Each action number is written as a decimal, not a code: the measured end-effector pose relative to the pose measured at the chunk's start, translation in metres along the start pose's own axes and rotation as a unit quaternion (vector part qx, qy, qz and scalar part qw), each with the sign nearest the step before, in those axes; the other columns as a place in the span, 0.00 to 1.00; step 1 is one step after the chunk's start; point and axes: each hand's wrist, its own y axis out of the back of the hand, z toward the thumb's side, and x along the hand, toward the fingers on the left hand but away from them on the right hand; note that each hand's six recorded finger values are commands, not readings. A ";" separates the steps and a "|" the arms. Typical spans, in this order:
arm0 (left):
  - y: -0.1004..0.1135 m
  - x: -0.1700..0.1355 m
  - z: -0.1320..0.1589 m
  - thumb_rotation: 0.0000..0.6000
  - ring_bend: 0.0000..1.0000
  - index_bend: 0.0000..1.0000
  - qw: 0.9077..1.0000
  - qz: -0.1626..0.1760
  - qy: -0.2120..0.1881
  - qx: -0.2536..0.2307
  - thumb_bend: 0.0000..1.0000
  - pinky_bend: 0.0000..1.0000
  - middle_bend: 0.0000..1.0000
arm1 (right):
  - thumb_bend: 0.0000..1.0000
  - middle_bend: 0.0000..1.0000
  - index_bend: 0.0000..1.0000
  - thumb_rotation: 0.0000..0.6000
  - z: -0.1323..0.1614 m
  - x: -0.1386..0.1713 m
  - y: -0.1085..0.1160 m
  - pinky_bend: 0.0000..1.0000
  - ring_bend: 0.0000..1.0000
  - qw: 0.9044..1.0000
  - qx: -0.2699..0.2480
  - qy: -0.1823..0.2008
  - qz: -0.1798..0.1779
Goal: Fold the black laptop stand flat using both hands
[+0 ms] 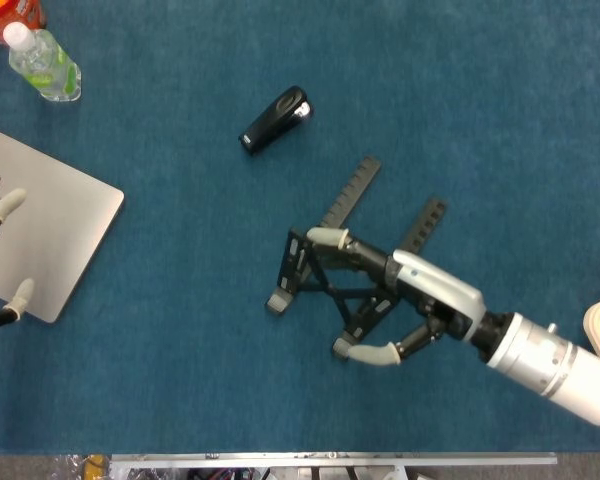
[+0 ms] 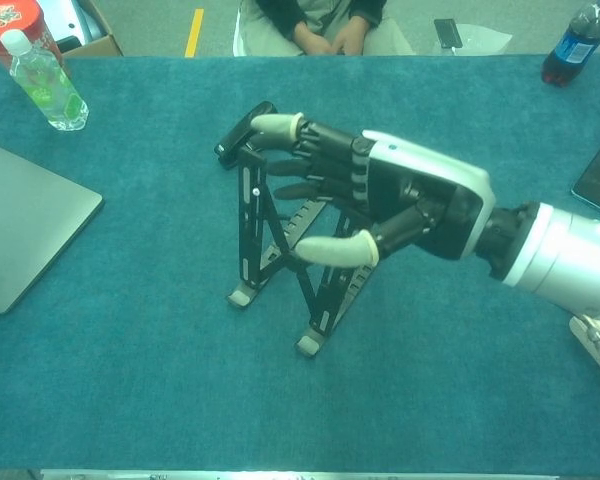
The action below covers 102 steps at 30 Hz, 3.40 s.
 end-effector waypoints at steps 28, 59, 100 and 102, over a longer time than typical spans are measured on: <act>0.001 -0.003 -0.004 1.00 0.00 0.13 1.000 0.004 0.002 -0.001 0.29 0.00 0.04 | 0.19 0.01 0.00 1.00 -0.006 -0.007 -0.043 0.08 0.00 0.997 -0.009 -0.020 0.074; -0.003 0.023 0.020 1.00 0.00 0.13 0.996 -0.027 -0.069 -0.048 0.29 0.00 0.05 | 0.19 0.01 0.00 1.00 -0.003 -0.002 -0.042 0.08 0.00 0.997 -0.005 -0.015 0.072; -0.067 0.124 0.167 1.00 0.14 0.22 0.769 -0.467 -0.210 -0.382 0.29 0.18 0.24 | 0.19 0.01 0.00 1.00 0.008 -0.005 -0.031 0.08 0.00 0.998 0.001 0.003 0.056; -0.068 0.125 0.174 1.00 0.14 0.22 0.758 -0.478 -0.215 -0.388 0.29 0.19 0.24 | 0.19 0.01 0.00 1.00 0.008 -0.006 -0.030 0.08 0.00 0.998 0.001 0.003 0.055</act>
